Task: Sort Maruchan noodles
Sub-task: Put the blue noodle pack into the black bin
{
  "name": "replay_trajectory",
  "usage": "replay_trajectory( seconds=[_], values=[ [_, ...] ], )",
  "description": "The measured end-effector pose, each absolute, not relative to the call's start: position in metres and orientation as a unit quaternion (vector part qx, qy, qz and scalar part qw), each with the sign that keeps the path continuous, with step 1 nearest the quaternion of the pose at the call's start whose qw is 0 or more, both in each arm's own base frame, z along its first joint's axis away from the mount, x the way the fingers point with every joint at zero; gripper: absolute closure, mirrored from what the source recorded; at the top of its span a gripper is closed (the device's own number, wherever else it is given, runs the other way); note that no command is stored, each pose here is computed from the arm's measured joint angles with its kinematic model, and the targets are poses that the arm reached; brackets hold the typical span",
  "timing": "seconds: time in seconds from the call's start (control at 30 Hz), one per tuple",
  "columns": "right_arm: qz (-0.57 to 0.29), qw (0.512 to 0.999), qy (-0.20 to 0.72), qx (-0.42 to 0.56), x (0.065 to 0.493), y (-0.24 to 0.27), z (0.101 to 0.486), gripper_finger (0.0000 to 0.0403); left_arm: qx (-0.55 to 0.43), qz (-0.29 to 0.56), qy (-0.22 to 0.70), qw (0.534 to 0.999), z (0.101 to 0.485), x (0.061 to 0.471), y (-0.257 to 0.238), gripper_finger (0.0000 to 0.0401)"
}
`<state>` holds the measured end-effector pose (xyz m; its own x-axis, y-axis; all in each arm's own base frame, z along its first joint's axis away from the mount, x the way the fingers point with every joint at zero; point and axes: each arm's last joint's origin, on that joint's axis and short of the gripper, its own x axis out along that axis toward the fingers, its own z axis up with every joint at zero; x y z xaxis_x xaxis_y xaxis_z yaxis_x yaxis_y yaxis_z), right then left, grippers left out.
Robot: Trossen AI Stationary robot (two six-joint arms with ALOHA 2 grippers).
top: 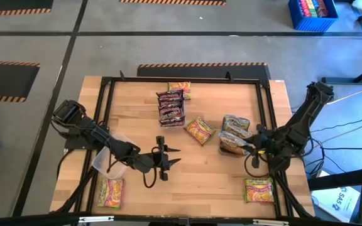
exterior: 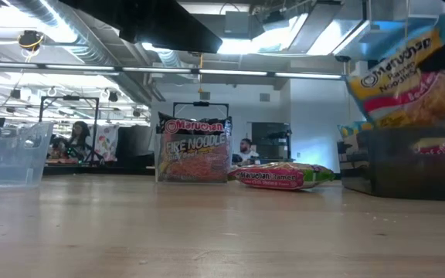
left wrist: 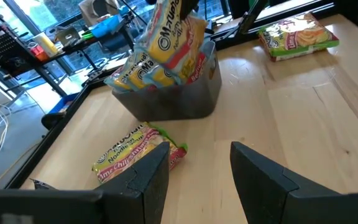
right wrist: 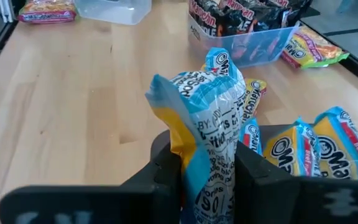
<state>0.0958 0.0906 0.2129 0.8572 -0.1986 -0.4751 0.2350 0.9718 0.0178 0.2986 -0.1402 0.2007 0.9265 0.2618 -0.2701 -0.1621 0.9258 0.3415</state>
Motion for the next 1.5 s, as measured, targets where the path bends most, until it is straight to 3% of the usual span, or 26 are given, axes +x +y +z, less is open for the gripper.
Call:
replay_trajectory(
  seconds=[0.4, 0.93, 1.27, 1.5],
  values=[
    [-0.112, 0.960, 0.252, 0.047, 0.095, 0.090, 0.180, 0.0333, 0.155, 0.110, 0.157, 0.969, 0.201, 0.299, -0.140, 0.0238],
    [-0.090, 0.947, 0.295, 0.089, 0.093, 0.091, 0.174, 0.0333, 0.149, 0.111, 0.156, 0.970, 0.201, 0.299, -0.140, 0.0238],
    [-0.136, 0.969, 0.205, 0.025, 0.097, 0.090, 0.180, 0.0333, 0.149, 0.111, 0.156, 0.970, 0.201, 0.299, -0.140, 0.0238],
    [-0.140, 0.974, 0.176, 0.028, 0.096, 0.088, 0.157, 0.0333, 0.149, 0.111, 0.156, 0.970, 0.201, 0.299, -0.140, 0.0238]
  ],
)
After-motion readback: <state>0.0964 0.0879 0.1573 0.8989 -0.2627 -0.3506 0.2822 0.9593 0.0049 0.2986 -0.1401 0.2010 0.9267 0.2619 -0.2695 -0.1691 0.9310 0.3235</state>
